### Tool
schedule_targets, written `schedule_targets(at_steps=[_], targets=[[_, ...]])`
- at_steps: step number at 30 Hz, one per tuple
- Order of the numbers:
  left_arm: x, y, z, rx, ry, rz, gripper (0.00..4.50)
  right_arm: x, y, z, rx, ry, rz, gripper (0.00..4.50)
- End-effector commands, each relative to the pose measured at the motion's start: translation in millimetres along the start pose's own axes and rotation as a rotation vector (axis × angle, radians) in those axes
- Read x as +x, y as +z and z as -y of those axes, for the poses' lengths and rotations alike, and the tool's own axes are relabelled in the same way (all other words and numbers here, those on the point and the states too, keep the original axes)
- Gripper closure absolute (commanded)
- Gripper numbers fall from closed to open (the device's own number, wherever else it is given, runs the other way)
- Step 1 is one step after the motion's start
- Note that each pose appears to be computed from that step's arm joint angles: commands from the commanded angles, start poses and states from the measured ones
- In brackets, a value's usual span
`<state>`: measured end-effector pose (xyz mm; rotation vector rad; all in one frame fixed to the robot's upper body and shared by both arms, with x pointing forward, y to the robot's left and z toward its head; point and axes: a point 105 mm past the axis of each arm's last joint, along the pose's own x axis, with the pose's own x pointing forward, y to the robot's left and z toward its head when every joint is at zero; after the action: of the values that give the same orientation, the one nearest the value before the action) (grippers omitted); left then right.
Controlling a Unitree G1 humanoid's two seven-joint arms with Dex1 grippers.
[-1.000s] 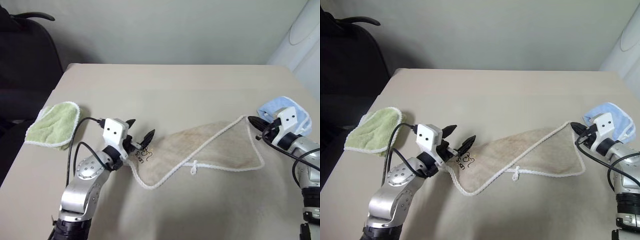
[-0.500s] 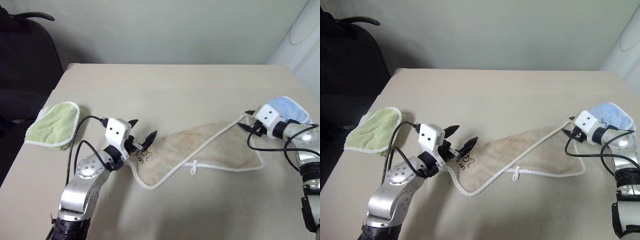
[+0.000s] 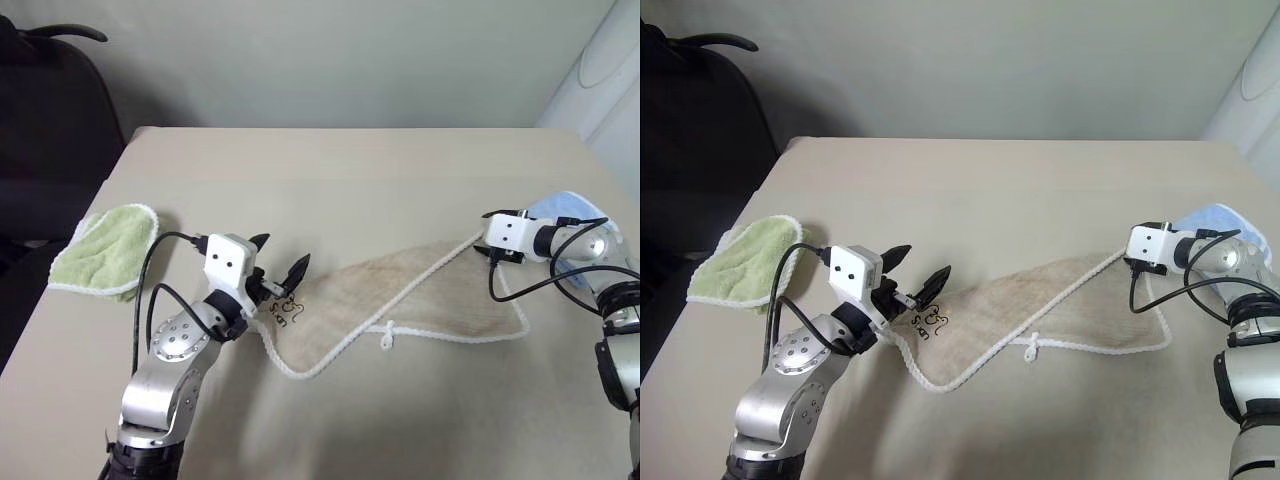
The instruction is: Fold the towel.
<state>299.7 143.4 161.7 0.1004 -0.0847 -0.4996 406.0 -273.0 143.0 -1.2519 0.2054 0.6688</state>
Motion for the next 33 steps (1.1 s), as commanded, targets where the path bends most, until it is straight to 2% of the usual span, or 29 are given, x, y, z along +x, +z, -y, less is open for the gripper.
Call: schedule_targets(at_steps=[1,3,6,12,14,20,24,33], targets=[[-4.2,15.8,0.8,0.045,-0.001,0.051,0.00,-1.9,2.4,13.5,-0.038,-0.039,-0.012,1.14],[-5.2,15.9,-0.3,0.048,0.000,0.051,0.00,-0.4,3.0,14.0,-0.042,-0.039,-0.016,1.14],[-8.3,15.6,-0.1,0.086,-0.023,0.035,0.00,0.7,4.6,14.8,-0.039,-0.044,-0.010,1.72],[-17.4,11.7,-5.3,0.171,-0.100,-0.030,0.00,2.6,6.9,12.3,-0.021,-0.056,0.013,3.89],[-23.7,9.9,-3.3,0.213,-0.167,-0.066,0.00,2.9,6.7,11.4,-0.021,-0.069,0.018,4.45],[-46.5,2.9,8.8,0.326,-0.427,-0.189,0.00,2.9,8.8,13.7,-0.015,-0.126,0.039,4.45],[-64.8,-1.8,26.3,0.307,-0.641,-0.262,0.00,1.4,8.0,13.4,-0.005,-0.153,0.050,4.45],[-80.3,-27.8,53.3,0.464,-0.915,-0.381,0.00,-8.8,1.2,7.1,0.027,-0.174,0.069,4.45]])
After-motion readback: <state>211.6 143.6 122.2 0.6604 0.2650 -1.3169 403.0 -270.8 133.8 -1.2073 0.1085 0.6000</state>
